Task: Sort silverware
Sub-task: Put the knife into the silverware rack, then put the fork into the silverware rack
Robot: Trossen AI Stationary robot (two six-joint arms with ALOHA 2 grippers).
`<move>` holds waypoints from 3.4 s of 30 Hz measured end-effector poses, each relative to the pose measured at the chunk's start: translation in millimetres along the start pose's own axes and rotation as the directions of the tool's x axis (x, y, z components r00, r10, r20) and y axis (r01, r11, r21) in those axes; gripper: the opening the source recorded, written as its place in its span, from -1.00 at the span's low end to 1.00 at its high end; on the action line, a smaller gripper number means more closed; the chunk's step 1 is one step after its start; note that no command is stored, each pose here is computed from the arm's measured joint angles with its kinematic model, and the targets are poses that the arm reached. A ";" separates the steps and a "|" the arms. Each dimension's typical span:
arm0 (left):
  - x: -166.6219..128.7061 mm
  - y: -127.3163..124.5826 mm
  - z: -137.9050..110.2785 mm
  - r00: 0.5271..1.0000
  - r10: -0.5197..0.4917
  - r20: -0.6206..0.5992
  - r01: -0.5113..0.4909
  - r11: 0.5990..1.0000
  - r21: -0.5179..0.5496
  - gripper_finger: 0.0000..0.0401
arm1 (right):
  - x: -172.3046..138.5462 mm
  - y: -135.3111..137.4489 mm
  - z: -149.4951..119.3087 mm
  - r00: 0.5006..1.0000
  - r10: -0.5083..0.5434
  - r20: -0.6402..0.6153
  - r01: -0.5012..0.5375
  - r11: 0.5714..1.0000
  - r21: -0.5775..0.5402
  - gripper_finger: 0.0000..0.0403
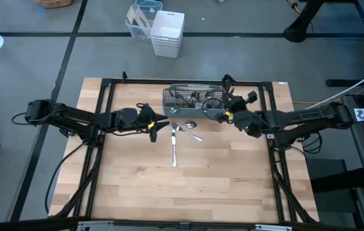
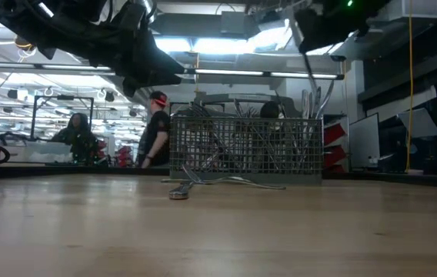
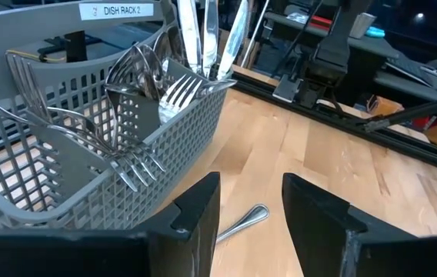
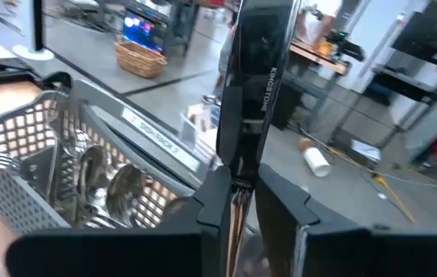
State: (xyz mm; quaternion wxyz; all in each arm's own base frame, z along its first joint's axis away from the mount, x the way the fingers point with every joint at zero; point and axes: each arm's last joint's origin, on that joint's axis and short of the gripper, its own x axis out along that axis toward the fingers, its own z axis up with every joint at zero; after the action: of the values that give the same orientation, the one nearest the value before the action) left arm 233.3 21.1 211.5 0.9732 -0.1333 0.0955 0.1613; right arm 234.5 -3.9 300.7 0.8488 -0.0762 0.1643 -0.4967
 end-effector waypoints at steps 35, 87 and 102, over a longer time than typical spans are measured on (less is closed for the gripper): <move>0.0 0.2 -0.8 1.000 0.002 -0.009 -0.002 1.000 0.007 -0.34 | 55.5 -8.8 -89.2 0.958 0.286 0.024 -0.286 0.958 0.016 -0.71; -3.5 -38.8 -3.4 0.972 -0.208 -0.109 0.094 0.770 -0.632 -0.34 | 34.2 -12.5 -22.9 0.594 0.717 -0.365 -0.727 0.672 0.137 -0.04; 65.3 -57.5 -4.1 0.958 -0.127 -0.256 0.107 0.990 -0.089 -0.34 | -0.7 6.6 -31.7 0.465 0.762 -0.451 -0.795 0.584 0.167 -0.04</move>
State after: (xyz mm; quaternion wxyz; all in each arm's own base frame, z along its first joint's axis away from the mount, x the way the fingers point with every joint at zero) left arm 312.9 -13.8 205.8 0.9543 -0.1948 0.2088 0.0879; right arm 228.4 1.0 269.3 0.9089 0.1034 0.4007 -0.0519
